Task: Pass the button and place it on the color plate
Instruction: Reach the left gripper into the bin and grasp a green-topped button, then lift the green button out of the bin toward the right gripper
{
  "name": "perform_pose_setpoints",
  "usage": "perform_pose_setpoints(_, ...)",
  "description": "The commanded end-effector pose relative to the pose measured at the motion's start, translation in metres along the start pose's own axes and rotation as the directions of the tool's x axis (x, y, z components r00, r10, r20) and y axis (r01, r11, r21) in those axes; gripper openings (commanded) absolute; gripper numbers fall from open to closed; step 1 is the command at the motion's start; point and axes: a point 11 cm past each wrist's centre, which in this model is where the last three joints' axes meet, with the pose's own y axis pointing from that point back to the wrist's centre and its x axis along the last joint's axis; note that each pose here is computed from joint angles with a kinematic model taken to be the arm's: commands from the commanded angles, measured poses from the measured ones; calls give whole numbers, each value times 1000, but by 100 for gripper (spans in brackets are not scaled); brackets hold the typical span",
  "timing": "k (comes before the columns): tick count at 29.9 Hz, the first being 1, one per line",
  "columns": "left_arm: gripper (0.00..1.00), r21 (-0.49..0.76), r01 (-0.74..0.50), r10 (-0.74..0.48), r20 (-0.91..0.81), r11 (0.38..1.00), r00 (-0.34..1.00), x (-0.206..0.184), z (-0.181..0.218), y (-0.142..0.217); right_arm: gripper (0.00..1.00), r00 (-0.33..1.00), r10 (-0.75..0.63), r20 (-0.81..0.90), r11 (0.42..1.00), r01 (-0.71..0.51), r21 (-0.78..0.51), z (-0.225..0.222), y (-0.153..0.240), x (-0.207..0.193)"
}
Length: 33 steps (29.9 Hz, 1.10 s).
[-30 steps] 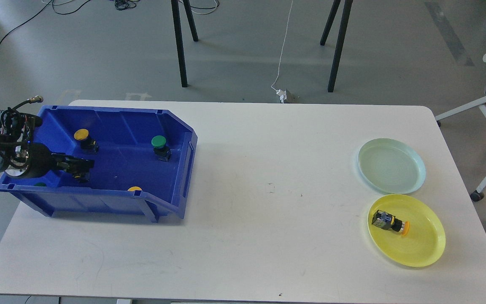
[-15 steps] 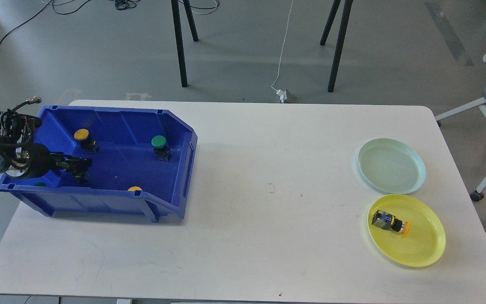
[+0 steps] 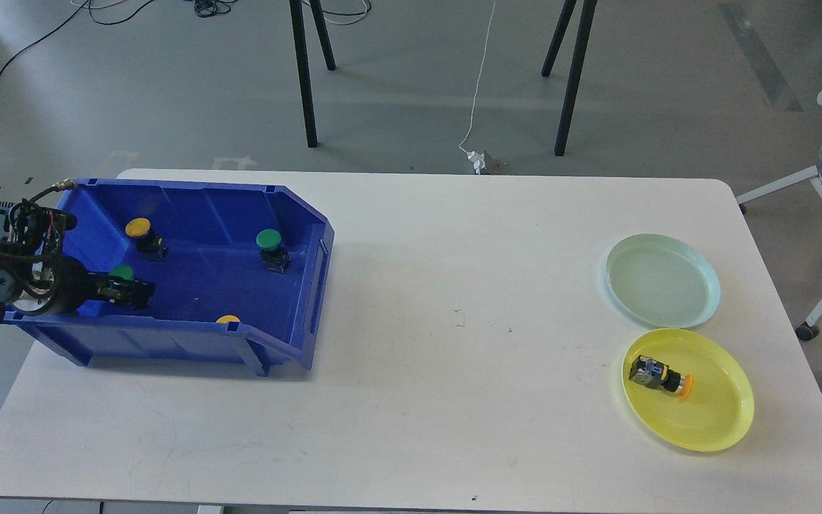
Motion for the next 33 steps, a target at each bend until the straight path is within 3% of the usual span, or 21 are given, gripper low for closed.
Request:
perform_pose_setpoints(1, 67, 1, -16, 16, 7, 1000, 1000, 2, 1, -3, 99, 1000, 4, -1, 1000, -4, -4, 1, 1, 2)
perform_pose_setpoints(7, 65, 13, -27, 27, 6, 1000, 1000, 2, 1, -7, 99, 1000, 6, 0, 1000, -6, -3, 1, 2, 2)
perform_pose_setpoints(12, 57, 15, -31, 31, 9, 999, 999, 2, 1, -7, 99, 1000, 5, -1, 1000, -5, -3, 0, 2, 2)
perform_pose_setpoints(24, 9, 16, -32, 32, 14, 999, 999, 4, 0, -5, 99, 1000, 8, -2, 1000, -8, -5, 1, 3, 3)
perform_pose_setpoints(29, 5, -32, -52, 52, 17, 998, 998, 30, 13, 4, 99, 1000, 12, -4, 1000, -12, -6, 1, 3, 5)
perform_pose_setpoints(33, 5, -129, -103, 101, -23, 986, 995, 65, 21, 52, 99, 1000, 13, -5, 1000, -13, -8, 2, 4, 5)
